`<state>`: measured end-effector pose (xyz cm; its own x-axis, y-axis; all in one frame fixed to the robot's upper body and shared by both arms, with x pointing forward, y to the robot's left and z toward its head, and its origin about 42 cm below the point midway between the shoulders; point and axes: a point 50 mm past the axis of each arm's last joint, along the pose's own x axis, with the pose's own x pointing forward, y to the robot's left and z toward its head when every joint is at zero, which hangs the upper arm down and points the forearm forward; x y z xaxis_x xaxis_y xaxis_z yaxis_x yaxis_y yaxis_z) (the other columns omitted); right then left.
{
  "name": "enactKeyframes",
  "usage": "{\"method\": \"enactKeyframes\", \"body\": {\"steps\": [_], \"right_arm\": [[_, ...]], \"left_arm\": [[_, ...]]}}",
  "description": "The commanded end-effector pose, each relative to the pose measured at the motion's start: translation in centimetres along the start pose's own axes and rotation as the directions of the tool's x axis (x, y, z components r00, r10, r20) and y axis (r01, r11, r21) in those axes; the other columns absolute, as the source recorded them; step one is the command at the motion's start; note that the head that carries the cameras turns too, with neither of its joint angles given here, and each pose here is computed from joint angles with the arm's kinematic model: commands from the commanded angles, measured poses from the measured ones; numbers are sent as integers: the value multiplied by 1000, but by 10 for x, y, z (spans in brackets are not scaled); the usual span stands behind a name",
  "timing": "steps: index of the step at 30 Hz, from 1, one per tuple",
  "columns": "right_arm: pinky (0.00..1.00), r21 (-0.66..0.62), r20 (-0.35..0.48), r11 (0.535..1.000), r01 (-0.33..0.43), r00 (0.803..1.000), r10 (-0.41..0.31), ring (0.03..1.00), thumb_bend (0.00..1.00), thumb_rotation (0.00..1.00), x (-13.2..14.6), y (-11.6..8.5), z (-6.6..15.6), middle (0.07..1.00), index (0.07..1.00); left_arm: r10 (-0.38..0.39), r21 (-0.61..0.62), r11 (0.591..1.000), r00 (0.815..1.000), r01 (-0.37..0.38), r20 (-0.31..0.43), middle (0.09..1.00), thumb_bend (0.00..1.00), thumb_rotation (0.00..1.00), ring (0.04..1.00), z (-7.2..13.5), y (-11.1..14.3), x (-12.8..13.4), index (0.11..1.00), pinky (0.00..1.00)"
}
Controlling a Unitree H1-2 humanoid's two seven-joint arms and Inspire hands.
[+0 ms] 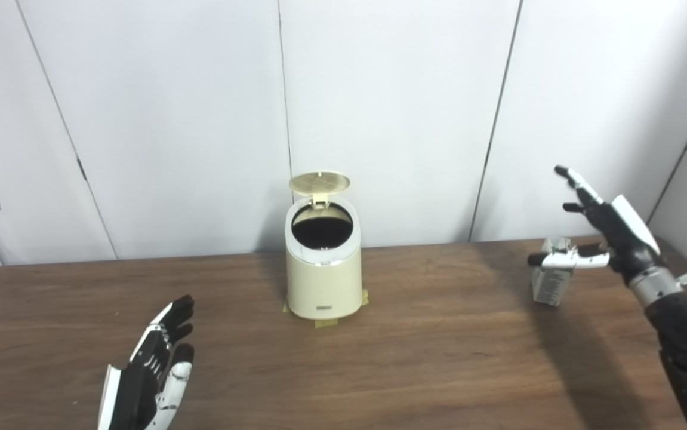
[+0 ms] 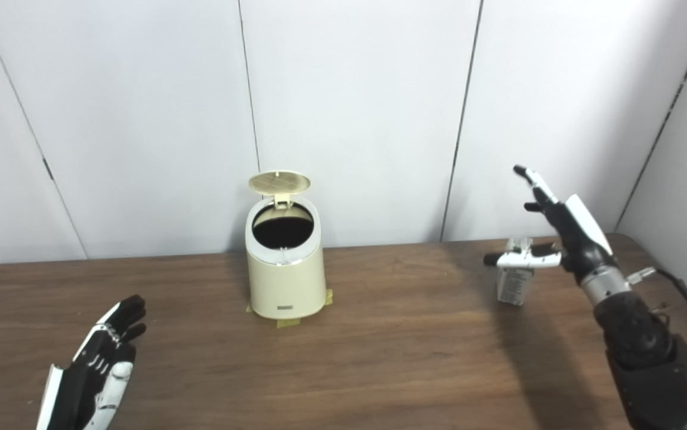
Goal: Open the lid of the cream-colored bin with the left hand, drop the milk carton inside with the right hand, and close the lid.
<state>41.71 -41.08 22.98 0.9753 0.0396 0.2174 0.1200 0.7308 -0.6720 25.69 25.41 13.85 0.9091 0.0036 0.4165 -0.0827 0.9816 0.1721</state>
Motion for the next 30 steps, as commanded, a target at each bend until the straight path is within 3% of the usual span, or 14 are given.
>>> {"method": "enactKeyframes", "body": {"steps": [1, 4, 7, 13, 19, 30], "right_arm": [[869, -12, 3, 1000, 22, 1000, -22, 989, 960, 158, 10, -21, 6, 997, 961], [814, -18, -18, 1000, -5, 1000, 4, 986, 956, 128, 9, -16, 1, 1000, 963], [704, -71, -24, 997, -30, 999, 29, 905, 987, 140, 11, -14, -9, 976, 943], [681, -119, -34, 992, -52, 998, 48, 852, 1000, 316, 16, -13, -30, 952, 922], [687, -83, -85, 995, -63, 995, 56, 873, 1000, 375, 18, -9, -46, 968, 916], [684, -91, -97, 995, -48, 995, 39, 859, 1000, 382, 19, -5, -50, 963, 917]], "left_arm": [[-1, 14, 1000, 1000, 1, -6, 880, 412, 656, 880, -2, 3, -7, 857, 837], [2, 16, 1000, 1000, -2, -6, 876, 426, 641, 875, -2, 4, -7, 858, 832], [2, 27, 1000, 1000, -2, -5, 874, 419, 637, 869, -2, 5, -7, 856, 819], [-3, 30, 1000, 1000, 3, 3, 875, 412, 634, 873, -2, 6, -8, 853, 827], [-2, 39, 999, 1000, 2, 0, 877, 418, 643, 877, 0, 7, -9, 861, 827], [-3, 40, 999, 1000, 3, 3, 871, 422, 637, 864, -2, 8, -9, 855, 805]]}}
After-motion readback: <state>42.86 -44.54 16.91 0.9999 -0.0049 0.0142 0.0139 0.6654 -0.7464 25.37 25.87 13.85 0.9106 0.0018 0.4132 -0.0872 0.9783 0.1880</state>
